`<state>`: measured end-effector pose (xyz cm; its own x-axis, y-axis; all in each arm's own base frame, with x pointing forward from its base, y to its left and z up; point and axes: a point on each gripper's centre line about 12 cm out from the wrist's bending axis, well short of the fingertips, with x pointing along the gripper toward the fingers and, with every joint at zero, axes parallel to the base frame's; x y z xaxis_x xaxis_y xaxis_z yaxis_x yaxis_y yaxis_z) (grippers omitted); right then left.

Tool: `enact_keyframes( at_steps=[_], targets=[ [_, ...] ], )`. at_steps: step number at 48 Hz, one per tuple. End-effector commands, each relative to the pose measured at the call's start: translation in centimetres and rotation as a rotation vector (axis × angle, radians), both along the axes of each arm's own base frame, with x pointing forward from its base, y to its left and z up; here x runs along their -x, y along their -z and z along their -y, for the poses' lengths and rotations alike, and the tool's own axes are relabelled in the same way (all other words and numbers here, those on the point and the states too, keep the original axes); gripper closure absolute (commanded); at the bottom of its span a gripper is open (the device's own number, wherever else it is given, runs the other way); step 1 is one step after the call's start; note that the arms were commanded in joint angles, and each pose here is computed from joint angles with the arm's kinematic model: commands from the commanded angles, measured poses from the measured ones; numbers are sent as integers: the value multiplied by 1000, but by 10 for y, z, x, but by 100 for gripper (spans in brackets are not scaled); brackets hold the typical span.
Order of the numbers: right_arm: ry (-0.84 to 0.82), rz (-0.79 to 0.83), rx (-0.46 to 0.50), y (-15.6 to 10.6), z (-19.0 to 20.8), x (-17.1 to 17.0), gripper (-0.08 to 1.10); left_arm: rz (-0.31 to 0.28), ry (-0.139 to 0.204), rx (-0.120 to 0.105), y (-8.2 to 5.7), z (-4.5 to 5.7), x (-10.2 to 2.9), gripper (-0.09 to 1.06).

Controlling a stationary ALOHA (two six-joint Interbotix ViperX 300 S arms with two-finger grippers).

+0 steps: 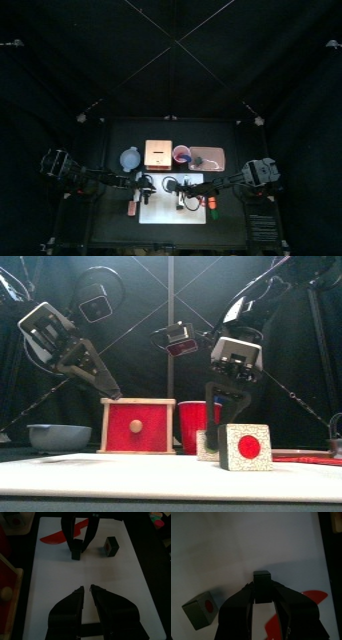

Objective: Place sushi on board then cut the sushi with the knife then place the pieces on the plate
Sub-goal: Place the 4 sushi pieces on the plate

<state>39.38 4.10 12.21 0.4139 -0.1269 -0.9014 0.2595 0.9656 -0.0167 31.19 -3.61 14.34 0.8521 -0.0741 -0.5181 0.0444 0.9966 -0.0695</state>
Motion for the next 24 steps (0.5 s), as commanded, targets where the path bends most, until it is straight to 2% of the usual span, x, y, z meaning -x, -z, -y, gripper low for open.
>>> enact_keyframes(
  at_steps=[1, 10, 24],
  targets=[
    [37, 47, 2, -41, 6, 8, 47, 21, -3, 1, -6, -1, -3, 34],
    [97, 47, -14, -73, 15, 41, 47, 20, -5, 0, -5, -2, -3, 34],
    [235, 55, -35, -94, 53, 101, 47, 19, -9, 0, -5, -3, -4, 34]
  ],
)
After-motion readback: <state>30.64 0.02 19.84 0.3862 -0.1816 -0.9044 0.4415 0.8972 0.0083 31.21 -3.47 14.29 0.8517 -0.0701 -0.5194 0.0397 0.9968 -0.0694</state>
